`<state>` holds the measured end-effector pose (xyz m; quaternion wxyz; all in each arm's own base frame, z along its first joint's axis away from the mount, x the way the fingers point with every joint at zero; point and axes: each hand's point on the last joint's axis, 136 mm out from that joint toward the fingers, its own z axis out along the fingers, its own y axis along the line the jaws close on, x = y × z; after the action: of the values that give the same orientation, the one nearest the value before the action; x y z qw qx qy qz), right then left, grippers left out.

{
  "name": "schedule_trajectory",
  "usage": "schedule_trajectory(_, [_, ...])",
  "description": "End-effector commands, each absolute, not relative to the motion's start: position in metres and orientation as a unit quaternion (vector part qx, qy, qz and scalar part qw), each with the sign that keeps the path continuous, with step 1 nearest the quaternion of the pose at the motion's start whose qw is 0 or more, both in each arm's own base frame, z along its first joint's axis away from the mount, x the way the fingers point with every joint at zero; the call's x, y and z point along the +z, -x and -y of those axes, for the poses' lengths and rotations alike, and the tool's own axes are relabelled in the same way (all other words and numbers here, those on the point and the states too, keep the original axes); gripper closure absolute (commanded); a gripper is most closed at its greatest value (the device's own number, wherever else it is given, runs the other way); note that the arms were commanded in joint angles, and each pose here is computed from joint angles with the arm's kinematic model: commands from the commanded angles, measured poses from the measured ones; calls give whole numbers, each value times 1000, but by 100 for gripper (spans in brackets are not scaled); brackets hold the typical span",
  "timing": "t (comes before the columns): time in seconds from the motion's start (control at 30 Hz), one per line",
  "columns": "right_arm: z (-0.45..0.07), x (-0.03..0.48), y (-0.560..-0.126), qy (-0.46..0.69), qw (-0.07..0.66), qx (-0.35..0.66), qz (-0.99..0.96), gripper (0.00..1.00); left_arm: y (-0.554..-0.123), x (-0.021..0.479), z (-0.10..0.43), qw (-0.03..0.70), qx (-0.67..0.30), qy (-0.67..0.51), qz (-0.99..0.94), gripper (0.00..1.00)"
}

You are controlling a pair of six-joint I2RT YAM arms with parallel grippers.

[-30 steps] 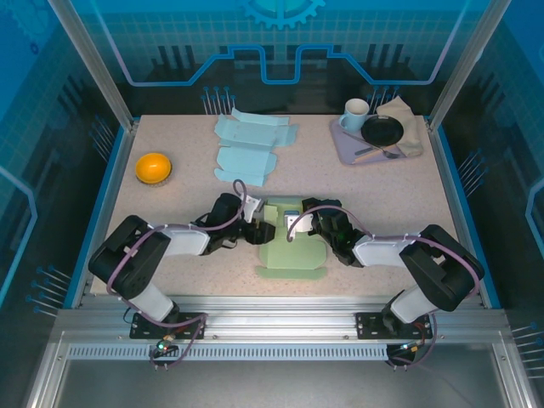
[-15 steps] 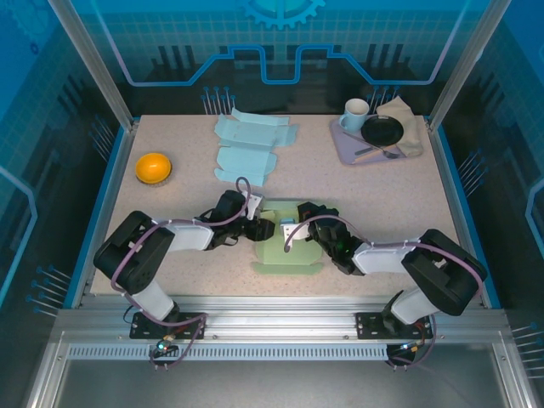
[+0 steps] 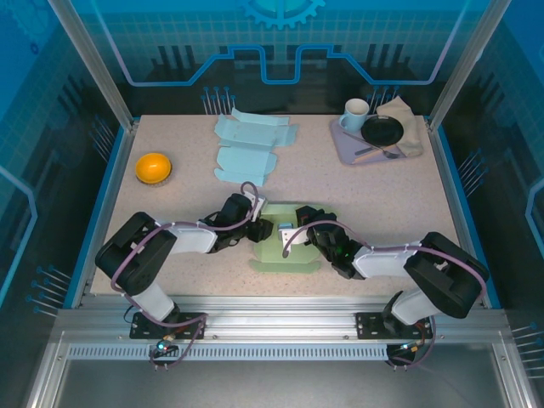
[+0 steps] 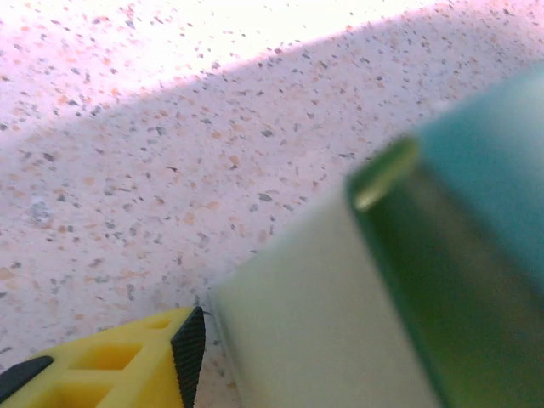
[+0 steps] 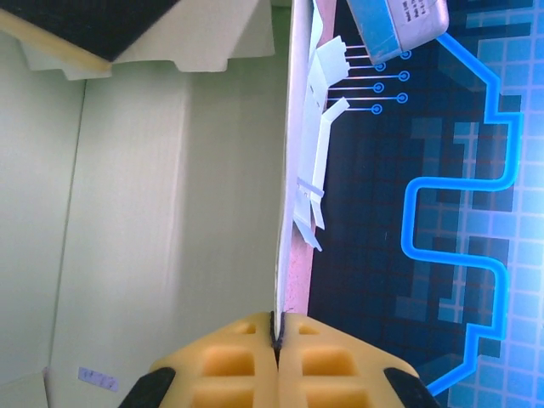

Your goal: Fold the paper box

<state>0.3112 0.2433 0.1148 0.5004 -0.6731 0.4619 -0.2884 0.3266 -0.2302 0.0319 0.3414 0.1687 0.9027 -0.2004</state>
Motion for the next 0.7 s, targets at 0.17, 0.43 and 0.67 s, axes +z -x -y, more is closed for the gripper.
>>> schedule_trajectory(0.17, [-233,98,-304,677,473,-252,-504,100,-353,33,214,397,-120,-151,-897,66])
schedule_trajectory(0.43, [-219,103,-316,649,467,-260,-541,100,-354,13,164,386,28,-59,-920,75])
schedule_trajectory(0.67, [-212,101,-324,637,455,-273,-559,100,-348,5,132,367,100,21,-925,100])
